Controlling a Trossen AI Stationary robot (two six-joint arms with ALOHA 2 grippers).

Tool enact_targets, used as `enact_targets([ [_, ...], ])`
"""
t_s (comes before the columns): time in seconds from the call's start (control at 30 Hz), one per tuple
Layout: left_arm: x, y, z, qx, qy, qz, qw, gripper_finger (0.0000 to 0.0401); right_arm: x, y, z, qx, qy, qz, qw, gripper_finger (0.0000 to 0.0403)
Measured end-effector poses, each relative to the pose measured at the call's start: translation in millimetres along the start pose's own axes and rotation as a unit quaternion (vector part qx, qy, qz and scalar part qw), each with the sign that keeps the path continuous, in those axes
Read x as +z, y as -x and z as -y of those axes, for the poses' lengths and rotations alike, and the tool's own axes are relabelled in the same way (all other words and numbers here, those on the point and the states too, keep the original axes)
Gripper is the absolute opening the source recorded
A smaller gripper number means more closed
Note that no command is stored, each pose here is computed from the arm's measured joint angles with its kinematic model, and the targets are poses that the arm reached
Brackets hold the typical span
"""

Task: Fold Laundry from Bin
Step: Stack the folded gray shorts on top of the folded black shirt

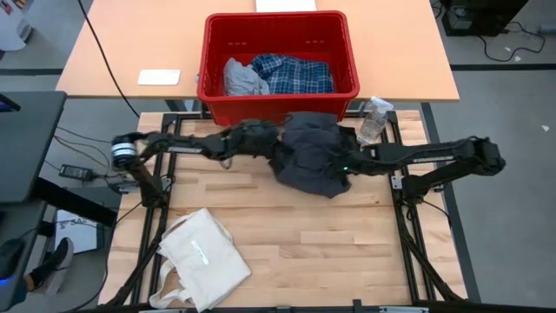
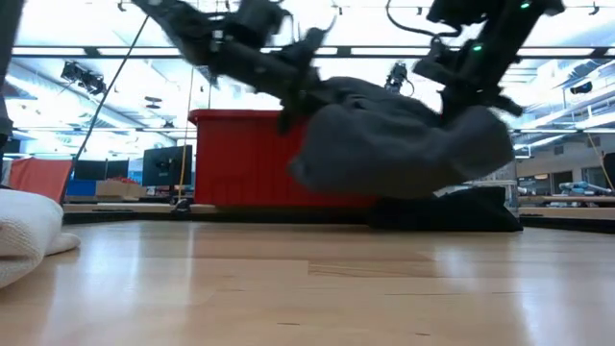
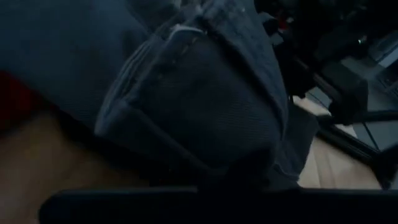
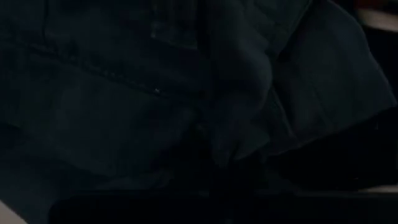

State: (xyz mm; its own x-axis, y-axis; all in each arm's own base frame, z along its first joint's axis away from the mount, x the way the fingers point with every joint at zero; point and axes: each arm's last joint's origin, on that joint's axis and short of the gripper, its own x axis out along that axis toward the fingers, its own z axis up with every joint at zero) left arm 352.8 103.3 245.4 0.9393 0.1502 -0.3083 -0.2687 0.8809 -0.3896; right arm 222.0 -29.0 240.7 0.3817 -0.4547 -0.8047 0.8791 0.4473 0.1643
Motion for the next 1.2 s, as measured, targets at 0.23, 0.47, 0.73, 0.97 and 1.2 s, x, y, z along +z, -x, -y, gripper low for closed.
enact_targets([
  [0.23,41,-65,-7,0.008,-0.021,0.003,1.0,0.0035,2,22,39,-0.102,0.013,0.007,0.995,0.0023],
  [0.47,36,-114,-42,0.057,0.018,-0.046,0.997,0.0037,6,-13,67,-0.138,0.038,-0.012,0.99,0.0023],
  [0.73,15,-131,-86,0.096,0.099,-0.089,0.987,0.0038,-1,-54,102,-0.096,-0.022,-0.055,0.994,0.0032],
  [0.97,10,-131,-92,0.093,0.117,-0.113,0.982,0.0038,6,-21,99,-0.016,-0.054,-0.109,0.992,0.0181],
  [1.2,9,-131,-93,0.099,0.119,-0.113,0.981,0.0039,39,28,80,0.088,-0.039,0.038,0.995,0.0246],
])
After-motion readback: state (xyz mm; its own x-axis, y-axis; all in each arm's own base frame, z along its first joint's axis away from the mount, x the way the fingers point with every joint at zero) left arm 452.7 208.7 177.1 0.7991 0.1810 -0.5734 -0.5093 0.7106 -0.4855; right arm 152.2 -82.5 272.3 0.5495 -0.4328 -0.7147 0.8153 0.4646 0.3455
